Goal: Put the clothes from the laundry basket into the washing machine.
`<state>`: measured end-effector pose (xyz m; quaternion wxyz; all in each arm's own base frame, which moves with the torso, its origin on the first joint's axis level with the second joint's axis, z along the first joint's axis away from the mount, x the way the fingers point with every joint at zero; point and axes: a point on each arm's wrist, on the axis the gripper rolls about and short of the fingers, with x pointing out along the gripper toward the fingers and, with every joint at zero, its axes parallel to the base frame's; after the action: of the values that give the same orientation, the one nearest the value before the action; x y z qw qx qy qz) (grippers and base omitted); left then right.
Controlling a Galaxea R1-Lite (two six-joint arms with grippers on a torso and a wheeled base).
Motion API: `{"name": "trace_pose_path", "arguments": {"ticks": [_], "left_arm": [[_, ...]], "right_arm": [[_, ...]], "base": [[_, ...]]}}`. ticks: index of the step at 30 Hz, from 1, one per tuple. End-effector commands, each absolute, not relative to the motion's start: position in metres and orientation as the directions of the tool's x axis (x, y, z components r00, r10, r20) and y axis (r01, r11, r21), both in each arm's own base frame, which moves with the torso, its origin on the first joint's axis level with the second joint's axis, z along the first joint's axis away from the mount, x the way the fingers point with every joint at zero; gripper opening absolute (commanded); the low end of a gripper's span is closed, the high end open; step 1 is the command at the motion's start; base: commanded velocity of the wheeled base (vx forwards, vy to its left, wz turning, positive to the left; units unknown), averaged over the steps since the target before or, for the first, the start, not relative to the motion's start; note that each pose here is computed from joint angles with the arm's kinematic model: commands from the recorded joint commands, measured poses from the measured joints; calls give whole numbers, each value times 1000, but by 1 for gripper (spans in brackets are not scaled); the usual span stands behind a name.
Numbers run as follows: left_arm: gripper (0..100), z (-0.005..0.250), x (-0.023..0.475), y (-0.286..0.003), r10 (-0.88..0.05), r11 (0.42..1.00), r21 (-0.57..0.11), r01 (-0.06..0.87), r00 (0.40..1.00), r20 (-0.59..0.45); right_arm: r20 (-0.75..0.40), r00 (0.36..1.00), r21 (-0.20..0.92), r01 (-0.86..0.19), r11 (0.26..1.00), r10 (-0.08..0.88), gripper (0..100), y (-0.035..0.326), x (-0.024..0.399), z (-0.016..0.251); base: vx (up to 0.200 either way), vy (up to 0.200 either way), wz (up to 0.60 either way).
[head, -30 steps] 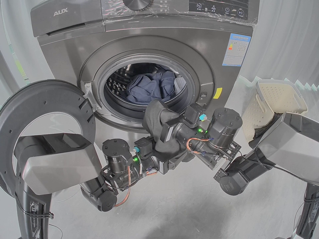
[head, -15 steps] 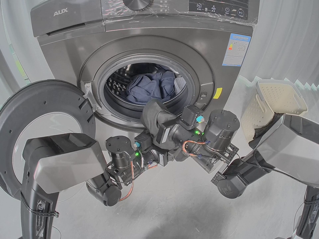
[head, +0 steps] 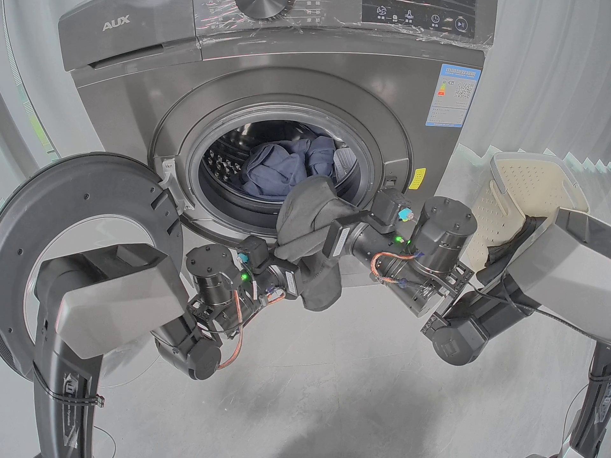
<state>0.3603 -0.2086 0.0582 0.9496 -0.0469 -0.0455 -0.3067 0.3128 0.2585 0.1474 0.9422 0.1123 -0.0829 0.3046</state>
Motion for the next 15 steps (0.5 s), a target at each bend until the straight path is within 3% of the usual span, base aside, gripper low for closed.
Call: {"name": "trace_pose_path", "arguments": {"ticks": [1, 10, 15], "left_arm": [[0, 90, 351, -194, -556, 819, -57, 571, 814, 167], [0, 131, 313, -172, -557, 815, -53, 577, 806, 201], [0, 144, 303, -161, -545, 819, -67, 570, 808, 222]], "right_arm": [[215, 829, 168, -552, 817, 516, 0, 240, 322, 147], [131, 832, 168, -554, 815, 539, 0, 239, 311, 121], [139, 816, 166, -577, 799, 561, 0, 246, 304, 115]], "base": [[0, 0, 0], [0, 0, 0], [0, 0, 0]]}}
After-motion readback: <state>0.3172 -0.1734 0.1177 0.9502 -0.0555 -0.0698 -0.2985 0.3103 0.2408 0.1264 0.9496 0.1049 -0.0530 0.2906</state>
